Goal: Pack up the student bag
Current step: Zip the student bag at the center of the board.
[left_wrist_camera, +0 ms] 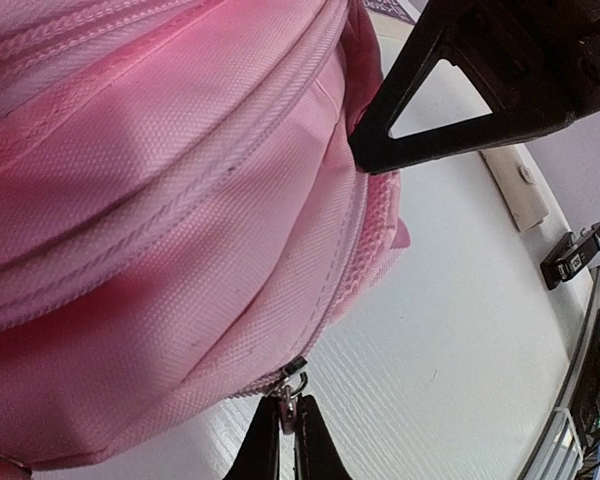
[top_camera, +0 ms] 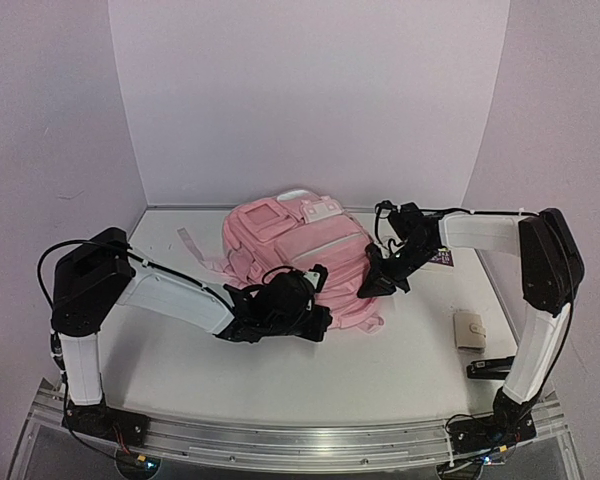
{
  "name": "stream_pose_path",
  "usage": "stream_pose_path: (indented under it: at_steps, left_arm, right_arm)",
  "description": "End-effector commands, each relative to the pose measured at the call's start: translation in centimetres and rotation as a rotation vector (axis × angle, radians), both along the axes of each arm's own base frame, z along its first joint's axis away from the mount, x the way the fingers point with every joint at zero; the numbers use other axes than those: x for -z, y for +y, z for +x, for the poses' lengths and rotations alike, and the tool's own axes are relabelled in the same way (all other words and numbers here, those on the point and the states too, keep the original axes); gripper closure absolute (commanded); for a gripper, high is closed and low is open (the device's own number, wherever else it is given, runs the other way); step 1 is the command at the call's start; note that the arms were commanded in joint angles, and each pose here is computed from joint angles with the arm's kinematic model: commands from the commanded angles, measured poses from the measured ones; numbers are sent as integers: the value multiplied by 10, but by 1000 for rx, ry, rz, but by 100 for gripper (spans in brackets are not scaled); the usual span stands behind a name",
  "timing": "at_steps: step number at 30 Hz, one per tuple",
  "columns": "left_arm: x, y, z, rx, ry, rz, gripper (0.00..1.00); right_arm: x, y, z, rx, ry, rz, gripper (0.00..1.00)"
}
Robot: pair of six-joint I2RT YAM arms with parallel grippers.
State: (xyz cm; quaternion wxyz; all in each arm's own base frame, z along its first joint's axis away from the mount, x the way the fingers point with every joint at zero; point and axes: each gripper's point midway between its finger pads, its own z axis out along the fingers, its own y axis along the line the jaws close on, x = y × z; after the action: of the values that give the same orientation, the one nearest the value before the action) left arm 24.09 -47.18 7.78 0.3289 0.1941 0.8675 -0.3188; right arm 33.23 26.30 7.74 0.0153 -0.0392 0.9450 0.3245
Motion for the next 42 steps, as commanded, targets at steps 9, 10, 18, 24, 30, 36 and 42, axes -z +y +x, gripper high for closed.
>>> stream_pose_path:
  at_steps: [9,10,18,24,30,36,42]
  left_arm:
    - [-7,72,23,-240,13,60,100]
    - [-7,80,26,-267,12,72,100]
    - [-5,142,57,-464,-11,159,100]
    - [-11,177,78,-580,-45,198,100]
    - [-17,201,94,-655,-74,204,100]
    - [-22,224,105,-708,-85,183,100]
    - [-21,220,111,-668,-78,190,100]
  right_arm:
    - [12,-57,5,94,-17,-180,100]
    - [12,-60,6,96,-20,-190,100]
    - [15,-73,5,101,-36,-254,100]
    - [15,-77,5,102,-45,-272,100]
    - [17,-76,3,97,-35,-265,100]
    - [13,-74,-1,87,-38,-244,100]
    - [2,-62,-6,65,-41,-163,100]
